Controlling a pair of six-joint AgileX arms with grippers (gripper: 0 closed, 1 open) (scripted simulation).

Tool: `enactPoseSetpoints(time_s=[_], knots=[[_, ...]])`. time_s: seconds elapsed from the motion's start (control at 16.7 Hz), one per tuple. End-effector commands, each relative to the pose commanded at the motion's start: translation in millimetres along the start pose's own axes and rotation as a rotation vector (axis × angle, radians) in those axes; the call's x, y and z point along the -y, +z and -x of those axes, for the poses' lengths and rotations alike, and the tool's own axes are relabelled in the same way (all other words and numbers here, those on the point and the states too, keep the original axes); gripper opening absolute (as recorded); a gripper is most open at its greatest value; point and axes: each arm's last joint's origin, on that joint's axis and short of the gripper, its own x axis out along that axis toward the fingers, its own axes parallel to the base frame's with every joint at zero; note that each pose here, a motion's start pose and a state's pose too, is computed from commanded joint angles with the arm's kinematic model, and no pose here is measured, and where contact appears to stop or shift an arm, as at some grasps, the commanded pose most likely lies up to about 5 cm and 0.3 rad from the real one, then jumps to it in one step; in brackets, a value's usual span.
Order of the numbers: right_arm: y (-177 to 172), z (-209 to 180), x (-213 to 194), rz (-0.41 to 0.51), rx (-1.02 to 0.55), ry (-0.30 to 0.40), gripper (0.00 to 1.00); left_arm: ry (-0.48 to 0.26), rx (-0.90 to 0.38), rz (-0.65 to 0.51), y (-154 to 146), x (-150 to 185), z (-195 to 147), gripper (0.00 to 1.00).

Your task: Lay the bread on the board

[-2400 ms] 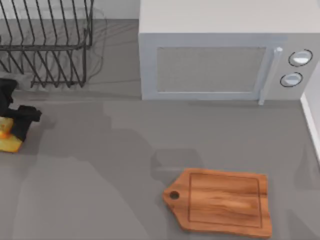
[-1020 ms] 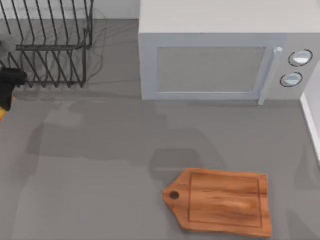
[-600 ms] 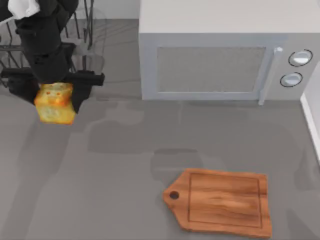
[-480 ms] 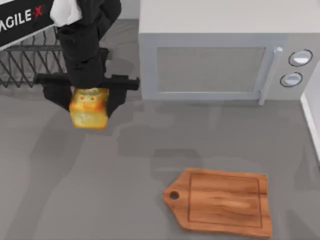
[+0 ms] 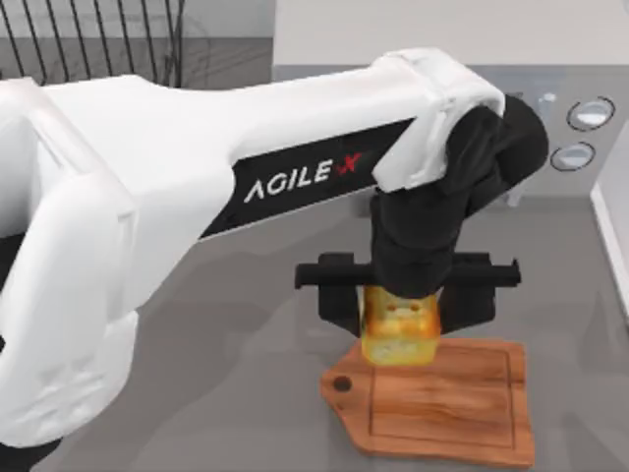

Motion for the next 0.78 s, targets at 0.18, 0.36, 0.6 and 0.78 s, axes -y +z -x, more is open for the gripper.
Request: enactPoseSetpoints(time_s=[0.18, 0.36, 0.6, 0.78], knots=[[0, 0, 0, 0.000, 0.000, 0.000, 1.00, -0.013, 0.016, 0.001, -28, 24, 2, 0.00], [0, 0, 0, 0.000, 0.000, 0.000, 1.00, -0.015, 0.018, 0.002, -30, 26, 2, 0.00], [0, 0, 0, 0.000, 0.000, 0.000, 1.00, -0.013, 0.016, 0.002, -29, 24, -2, 0.00], [0, 0, 0, 0.000, 0.000, 0.000, 1.00, -0.014, 0.017, 0.003, -29, 25, -14, 0.00]])
